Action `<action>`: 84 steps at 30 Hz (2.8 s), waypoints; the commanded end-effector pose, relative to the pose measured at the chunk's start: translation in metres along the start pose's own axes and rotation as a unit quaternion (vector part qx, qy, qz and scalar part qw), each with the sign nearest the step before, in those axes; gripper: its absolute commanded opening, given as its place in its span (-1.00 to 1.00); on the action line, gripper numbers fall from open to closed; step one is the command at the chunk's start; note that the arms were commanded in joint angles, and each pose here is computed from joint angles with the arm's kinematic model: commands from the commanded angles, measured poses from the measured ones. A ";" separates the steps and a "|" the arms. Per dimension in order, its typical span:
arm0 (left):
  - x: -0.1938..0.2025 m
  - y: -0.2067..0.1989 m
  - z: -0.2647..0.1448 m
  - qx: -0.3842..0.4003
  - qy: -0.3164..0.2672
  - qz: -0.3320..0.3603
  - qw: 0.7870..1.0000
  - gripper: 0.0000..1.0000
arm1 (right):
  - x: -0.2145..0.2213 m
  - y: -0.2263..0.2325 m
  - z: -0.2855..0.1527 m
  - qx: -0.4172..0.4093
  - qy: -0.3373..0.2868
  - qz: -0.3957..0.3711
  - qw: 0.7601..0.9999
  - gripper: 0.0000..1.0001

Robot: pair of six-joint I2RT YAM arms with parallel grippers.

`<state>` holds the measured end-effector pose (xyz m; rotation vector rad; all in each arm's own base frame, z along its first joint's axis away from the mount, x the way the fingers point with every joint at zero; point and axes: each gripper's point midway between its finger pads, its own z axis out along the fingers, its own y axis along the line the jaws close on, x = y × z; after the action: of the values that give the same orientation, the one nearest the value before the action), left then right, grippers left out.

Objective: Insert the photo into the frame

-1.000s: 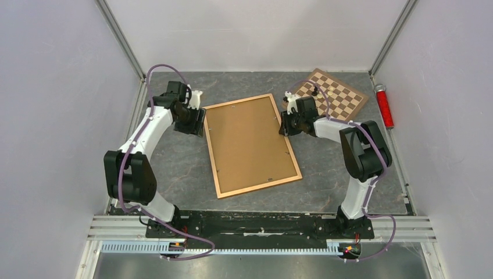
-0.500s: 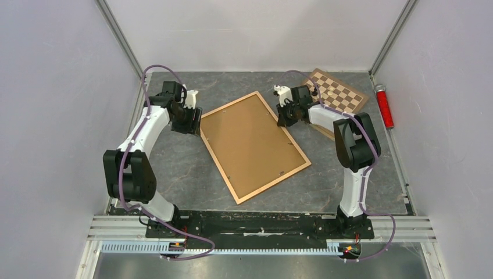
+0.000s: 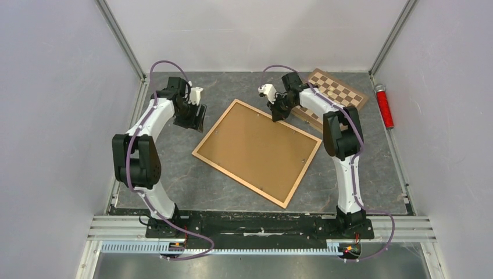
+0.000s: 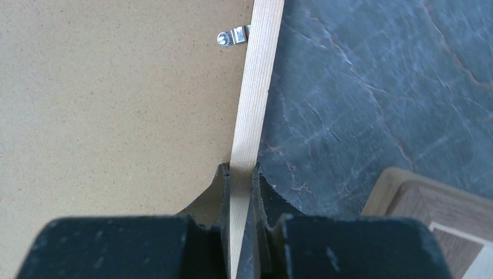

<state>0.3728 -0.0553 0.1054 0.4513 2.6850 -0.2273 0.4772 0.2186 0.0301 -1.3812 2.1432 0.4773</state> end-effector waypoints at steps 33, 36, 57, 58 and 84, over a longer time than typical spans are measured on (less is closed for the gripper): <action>0.050 -0.053 0.049 0.045 0.101 0.164 0.980 0.55 | -0.008 0.065 0.004 -0.063 -0.008 -0.093 0.994 -1.00; 0.051 -0.054 0.055 0.041 0.106 0.158 0.981 0.50 | -0.009 0.066 0.004 -0.064 -0.009 -0.091 0.994 -1.00; 0.053 -0.057 0.071 0.017 0.113 0.143 0.983 0.41 | -0.004 0.067 0.002 -0.059 -0.010 -0.088 0.994 -1.00; 0.053 -0.056 0.071 0.016 0.113 0.143 0.983 0.39 | -0.004 0.067 0.003 -0.059 -0.009 -0.088 0.994 -1.00; 0.070 -0.049 0.063 -0.008 0.117 0.143 0.983 -0.26 | -0.004 0.068 0.000 -0.054 -0.012 -0.081 0.995 -1.00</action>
<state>0.3230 -0.1072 0.0252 0.9177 2.7837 -0.1368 0.4327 0.2543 0.0297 -1.5658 1.9571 0.5296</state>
